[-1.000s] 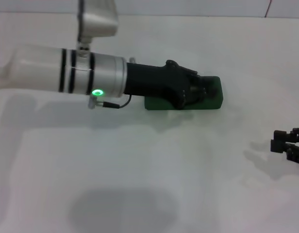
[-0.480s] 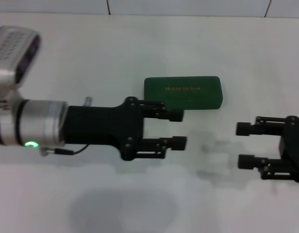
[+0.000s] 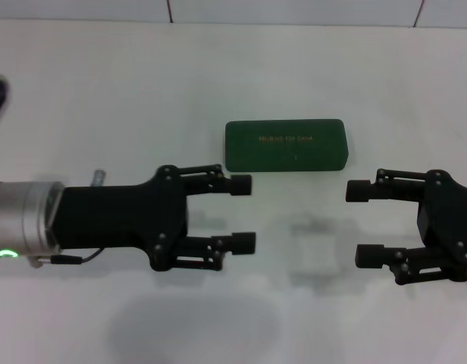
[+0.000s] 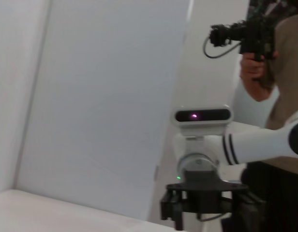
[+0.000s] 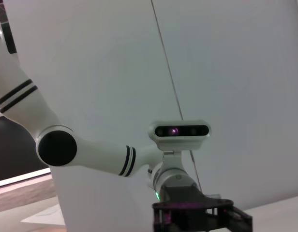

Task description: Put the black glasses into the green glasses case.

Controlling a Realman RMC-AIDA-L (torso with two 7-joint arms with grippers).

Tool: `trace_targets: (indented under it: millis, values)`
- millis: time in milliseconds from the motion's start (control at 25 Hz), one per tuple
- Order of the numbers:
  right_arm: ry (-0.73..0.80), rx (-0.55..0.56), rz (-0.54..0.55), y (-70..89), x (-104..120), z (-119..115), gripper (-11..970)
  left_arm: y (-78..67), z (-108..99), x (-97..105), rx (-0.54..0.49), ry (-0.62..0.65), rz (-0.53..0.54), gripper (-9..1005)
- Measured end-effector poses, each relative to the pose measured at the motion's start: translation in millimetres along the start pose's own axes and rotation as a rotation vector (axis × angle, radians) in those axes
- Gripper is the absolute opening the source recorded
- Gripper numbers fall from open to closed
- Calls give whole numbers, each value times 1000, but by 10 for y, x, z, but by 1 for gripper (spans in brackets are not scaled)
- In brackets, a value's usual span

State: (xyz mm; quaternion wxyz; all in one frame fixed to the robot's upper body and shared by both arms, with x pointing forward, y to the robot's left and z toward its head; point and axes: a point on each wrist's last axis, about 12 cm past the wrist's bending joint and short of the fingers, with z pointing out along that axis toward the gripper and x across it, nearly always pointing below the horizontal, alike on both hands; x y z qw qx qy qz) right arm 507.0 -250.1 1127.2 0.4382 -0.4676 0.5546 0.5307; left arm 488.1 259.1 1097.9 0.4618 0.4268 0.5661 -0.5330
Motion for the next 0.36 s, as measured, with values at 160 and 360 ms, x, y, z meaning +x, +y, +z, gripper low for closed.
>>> trace_targets:
  millis: [160, 360]
  values:
    - [-13, -3, -6, -5, -20, 7, 792, -21, -71, 26, -35, -17, 10, 769]
    - [-27, -6, -14, -15, -42, 21, 792, -37, -106, 52, -49, -18, 4, 772]
